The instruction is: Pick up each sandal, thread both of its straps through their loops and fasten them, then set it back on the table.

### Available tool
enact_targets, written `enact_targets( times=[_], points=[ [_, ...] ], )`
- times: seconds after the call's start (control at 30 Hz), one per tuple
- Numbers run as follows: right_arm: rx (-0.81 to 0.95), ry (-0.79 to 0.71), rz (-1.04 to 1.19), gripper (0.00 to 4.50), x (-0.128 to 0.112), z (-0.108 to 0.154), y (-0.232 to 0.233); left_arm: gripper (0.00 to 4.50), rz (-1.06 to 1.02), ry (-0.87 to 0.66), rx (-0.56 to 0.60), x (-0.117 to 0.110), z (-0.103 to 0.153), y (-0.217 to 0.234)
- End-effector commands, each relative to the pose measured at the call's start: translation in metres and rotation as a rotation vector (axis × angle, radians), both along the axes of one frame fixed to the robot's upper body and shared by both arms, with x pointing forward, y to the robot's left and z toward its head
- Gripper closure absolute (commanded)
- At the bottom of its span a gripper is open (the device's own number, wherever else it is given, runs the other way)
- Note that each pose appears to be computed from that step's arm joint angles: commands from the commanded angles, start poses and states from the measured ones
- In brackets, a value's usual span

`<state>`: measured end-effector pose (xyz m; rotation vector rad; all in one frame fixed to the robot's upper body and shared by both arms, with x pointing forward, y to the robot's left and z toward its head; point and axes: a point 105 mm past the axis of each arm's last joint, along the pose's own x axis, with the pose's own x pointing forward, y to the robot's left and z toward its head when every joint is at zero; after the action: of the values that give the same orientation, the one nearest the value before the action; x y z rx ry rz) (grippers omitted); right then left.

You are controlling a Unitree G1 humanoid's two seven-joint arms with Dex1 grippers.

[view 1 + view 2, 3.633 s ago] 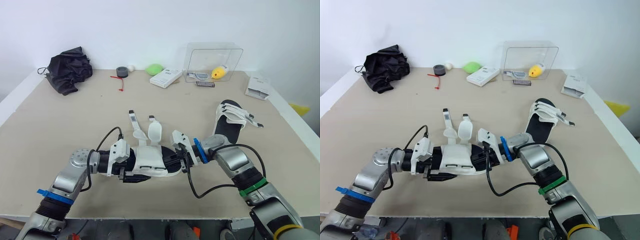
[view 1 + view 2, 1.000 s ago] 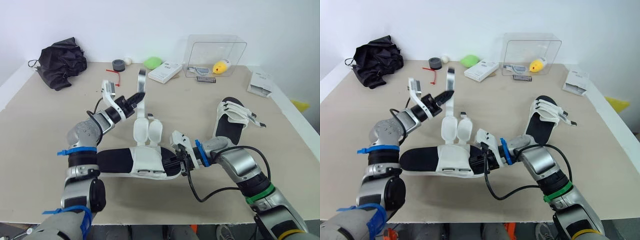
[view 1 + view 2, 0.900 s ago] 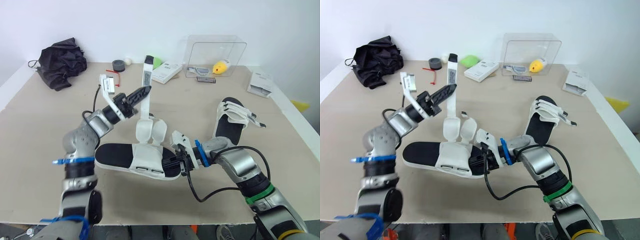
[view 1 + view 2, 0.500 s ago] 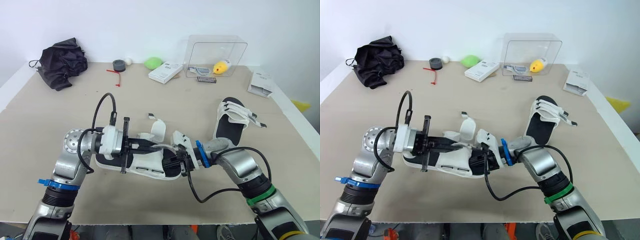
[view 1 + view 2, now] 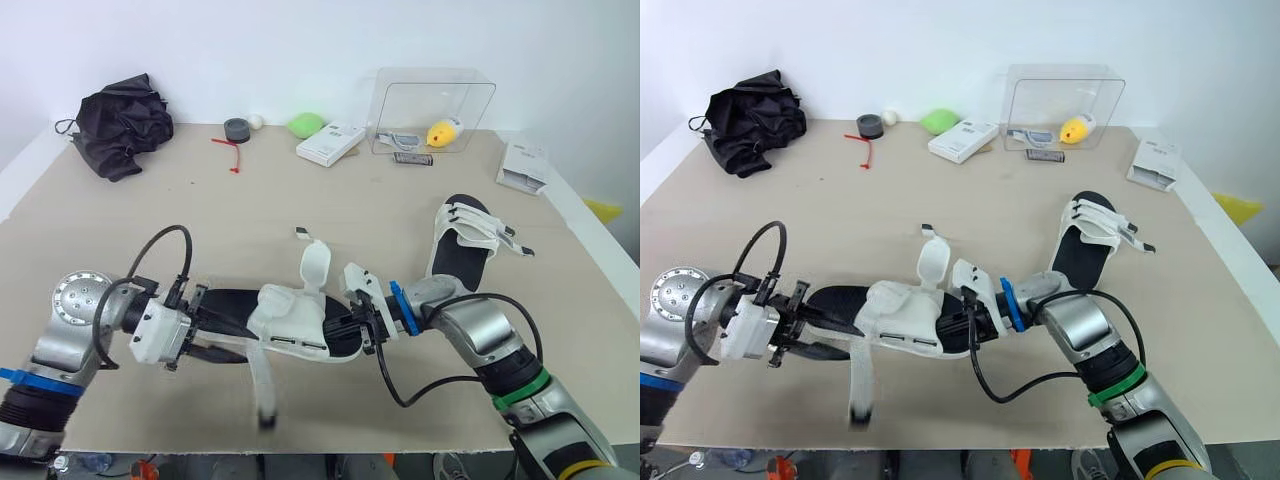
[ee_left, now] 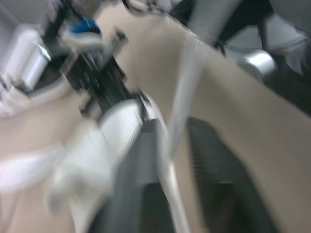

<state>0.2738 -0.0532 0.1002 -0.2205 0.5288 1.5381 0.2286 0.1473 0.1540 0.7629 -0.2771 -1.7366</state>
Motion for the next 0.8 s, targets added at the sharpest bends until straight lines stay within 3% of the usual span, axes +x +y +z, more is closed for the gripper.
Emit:
enact_targets(
  times=[0.03,0.07,0.2,0.33,0.57,0.7,0.8],
  points=[
    [-0.066,0.08,-0.002,4.5,-0.008,-0.024,-0.004,1.08,-0.011,0.039,0.004,-0.007,0.005,-0.001],
    [-0.067,0.08,0.0,4.5,-0.008,-0.024,-0.005,0.66,0.001,0.082,0.019,-0.009,0.006,0.0],
    [-0.066,0.083,0.007,4.5,-0.007,-0.023,-0.004,0.66,0.172,0.54,0.042,-0.024,0.018,0.007],
    [-0.064,0.084,0.011,4.5,-0.007,-0.023,-0.003,0.66,0.294,0.837,0.09,-0.032,0.01,0.01],
    [-0.058,0.083,0.017,4.5,-0.008,-0.021,0.0,0.66,0.42,1.138,0.124,-0.057,-0.025,0.002],
    [-0.056,0.084,0.012,4.5,-0.008,-0.021,-0.001,0.66,0.507,1.164,0.144,-0.057,-0.044,0.009],
    [-0.059,0.088,0.008,4.5,-0.01,-0.022,-0.003,0.66,0.555,1.209,0.107,-0.051,-0.044,0.019]
  ],
)
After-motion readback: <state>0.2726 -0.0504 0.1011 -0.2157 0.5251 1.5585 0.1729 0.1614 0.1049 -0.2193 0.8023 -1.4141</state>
